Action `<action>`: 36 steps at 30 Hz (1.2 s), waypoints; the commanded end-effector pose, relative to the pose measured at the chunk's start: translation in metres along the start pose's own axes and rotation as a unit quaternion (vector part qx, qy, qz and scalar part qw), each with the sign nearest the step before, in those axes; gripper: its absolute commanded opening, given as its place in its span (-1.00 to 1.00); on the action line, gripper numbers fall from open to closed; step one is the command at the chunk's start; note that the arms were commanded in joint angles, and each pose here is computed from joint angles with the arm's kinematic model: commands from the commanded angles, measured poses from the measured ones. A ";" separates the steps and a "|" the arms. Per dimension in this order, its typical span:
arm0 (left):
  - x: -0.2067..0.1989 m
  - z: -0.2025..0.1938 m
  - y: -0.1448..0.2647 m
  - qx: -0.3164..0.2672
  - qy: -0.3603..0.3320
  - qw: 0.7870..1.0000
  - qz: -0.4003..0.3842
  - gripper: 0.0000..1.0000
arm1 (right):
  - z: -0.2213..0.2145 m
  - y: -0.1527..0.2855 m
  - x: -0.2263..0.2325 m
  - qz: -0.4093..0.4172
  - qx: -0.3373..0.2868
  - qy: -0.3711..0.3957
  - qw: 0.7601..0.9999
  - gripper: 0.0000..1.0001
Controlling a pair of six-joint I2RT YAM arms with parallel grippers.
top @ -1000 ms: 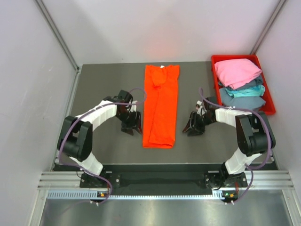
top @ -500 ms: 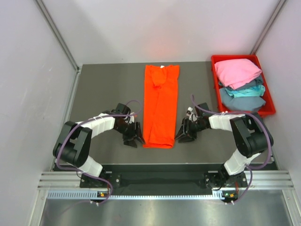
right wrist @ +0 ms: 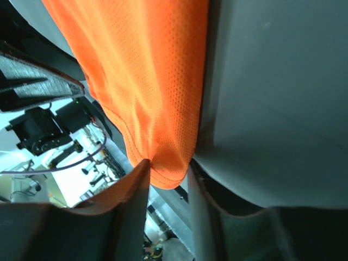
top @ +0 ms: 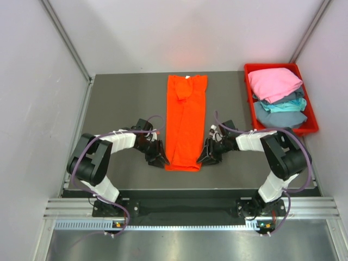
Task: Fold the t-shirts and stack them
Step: Fold the tshirt
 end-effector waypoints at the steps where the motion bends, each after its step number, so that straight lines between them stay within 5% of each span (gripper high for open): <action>1: -0.006 0.007 0.000 -0.017 -0.014 1.000 -0.014 -0.15 | 0.007 -0.005 0.014 0.015 -0.007 0.026 1.000 -0.37; 12: -0.006 0.002 0.002 -0.005 -0.017 1.000 -0.025 -0.99 | 0.009 -0.005 0.021 0.017 -0.006 0.047 0.999 -0.83; 15: -0.008 -0.001 0.006 -0.006 -0.027 0.999 -0.030 -1.00 | 0.006 -0.001 0.022 0.014 -0.014 0.057 0.998 -1.00; 28: -0.059 -0.003 0.060 -0.060 -0.146 0.983 -0.090 -1.00 | 0.005 0.050 0.049 -0.006 -0.072 0.159 0.985 -1.00; 36: -0.105 0.029 0.088 -0.100 -0.195 0.970 -0.108 -1.00 | 0.049 0.083 0.063 -0.015 -0.141 0.181 0.973 -1.00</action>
Point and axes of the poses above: each gripper's point midway between its finger pads, its own y axis back along the fingers, its own x axis along the line the jaws close on, z = x × y, the point moved 6 cm from there along y, back along the fingers, and after that the axes turned 12 degrees about y, right-handed, at the moved point
